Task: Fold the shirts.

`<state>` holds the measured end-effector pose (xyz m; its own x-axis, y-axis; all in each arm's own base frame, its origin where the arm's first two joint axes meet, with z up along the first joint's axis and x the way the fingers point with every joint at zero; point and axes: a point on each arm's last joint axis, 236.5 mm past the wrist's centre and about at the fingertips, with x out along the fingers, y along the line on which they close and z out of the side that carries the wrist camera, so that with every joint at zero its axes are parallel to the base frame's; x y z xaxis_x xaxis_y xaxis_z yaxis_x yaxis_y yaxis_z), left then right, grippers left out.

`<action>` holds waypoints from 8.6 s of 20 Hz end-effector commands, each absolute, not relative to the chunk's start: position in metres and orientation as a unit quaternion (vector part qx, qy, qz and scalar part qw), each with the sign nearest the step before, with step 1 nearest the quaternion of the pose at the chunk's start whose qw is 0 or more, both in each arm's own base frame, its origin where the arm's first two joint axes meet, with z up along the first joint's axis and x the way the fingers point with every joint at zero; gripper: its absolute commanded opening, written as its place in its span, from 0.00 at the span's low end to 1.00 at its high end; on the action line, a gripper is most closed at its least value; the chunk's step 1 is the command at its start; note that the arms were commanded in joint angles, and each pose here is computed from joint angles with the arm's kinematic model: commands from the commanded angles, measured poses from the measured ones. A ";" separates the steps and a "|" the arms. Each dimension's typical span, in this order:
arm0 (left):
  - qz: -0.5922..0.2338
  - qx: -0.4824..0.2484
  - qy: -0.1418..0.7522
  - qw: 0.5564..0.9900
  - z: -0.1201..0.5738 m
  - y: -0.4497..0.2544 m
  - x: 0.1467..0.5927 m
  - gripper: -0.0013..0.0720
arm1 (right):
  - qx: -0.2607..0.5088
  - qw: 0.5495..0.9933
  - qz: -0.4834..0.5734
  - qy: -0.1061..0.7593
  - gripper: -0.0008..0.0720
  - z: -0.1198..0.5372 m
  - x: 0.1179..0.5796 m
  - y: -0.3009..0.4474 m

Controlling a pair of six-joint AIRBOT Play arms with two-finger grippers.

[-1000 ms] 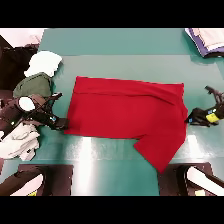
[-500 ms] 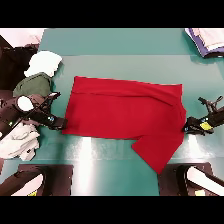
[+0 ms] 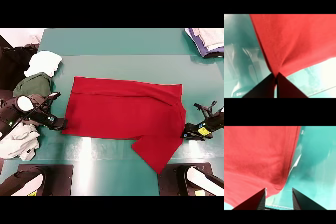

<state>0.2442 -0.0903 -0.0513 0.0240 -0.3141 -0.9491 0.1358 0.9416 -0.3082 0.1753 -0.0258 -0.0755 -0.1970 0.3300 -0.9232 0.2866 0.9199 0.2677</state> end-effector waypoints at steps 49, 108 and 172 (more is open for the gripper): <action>-0.067 -0.215 0.373 0.900 0.029 -0.090 0.525 0.50 | 0.124 0.861 0.021 0.492 0.65 0.041 0.512 -0.017; -0.346 -0.149 0.526 0.763 -0.047 -0.395 0.498 0.05 | 0.173 0.781 0.374 0.469 0.03 0.190 0.466 0.180; -0.244 -0.059 0.496 0.831 0.155 -0.116 0.487 0.05 | 0.236 0.720 0.380 0.531 0.03 -0.019 0.490 0.309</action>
